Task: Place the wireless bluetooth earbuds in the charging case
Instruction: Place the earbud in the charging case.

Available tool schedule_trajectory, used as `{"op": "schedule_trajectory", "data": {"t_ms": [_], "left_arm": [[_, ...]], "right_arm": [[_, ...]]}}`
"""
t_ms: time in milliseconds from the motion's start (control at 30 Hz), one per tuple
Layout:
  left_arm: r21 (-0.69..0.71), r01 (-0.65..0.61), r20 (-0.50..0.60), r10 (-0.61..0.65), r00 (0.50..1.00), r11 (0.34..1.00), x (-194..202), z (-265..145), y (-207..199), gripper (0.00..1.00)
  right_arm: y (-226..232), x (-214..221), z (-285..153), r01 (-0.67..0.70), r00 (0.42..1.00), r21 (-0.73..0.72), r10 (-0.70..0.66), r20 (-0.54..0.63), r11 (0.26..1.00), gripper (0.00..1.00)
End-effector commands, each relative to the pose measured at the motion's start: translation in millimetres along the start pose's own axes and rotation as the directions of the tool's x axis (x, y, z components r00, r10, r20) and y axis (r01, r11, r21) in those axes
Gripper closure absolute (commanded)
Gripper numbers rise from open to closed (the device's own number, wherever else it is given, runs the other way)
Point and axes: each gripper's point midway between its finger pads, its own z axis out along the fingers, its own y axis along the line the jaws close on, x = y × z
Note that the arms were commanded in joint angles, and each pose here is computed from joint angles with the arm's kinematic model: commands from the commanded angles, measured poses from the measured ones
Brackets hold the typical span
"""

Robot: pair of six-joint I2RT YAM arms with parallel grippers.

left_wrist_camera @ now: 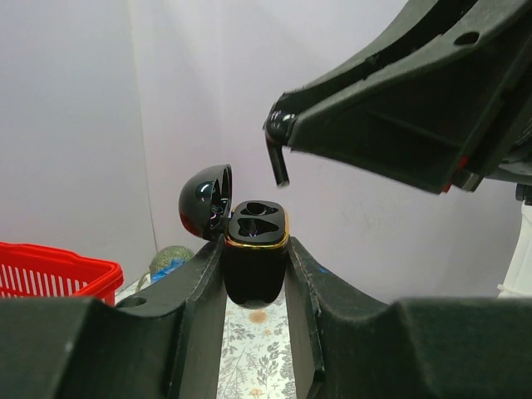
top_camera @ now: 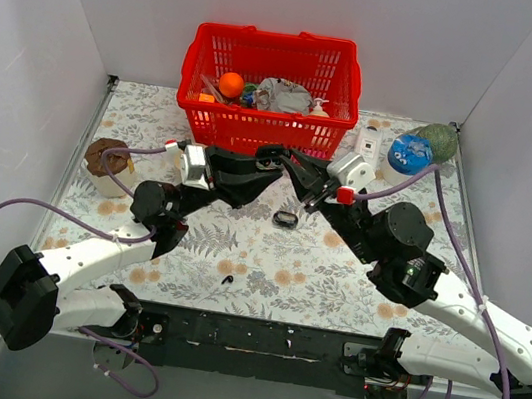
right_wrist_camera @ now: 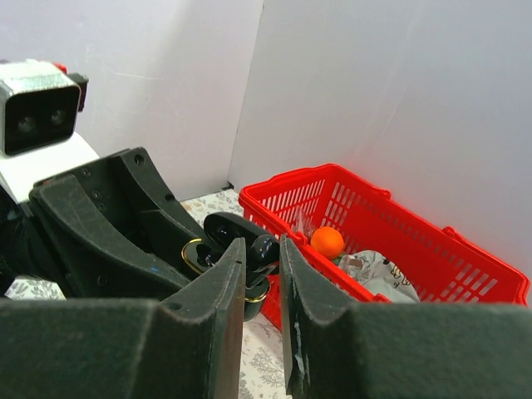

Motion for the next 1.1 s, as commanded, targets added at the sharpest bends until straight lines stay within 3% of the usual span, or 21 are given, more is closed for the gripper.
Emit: {"op": "schedule_trajectory", "data": {"t_ms": [0,700,1067], "left_arm": [[0.019,0.002,0.029,-0.002,1.0,1.0,-16,9,-4,1.0],[0.025,-0.007,0.01,0.007,1.0,1.0,-15,1,-8,1.0],[0.018,-0.014,0.014,0.014,1.0,1.0,-17,4,-6,1.0]], "right_arm": [[-4,-7,3,0.012,1.0,0.017,-0.013,0.01,1.0,0.99],[-10,10,5,0.036,0.999,0.068,-0.034,-0.038,0.997,0.99],[3,22,4,0.075,0.992,-0.02,-0.076,-0.102,0.997,0.99]]}}
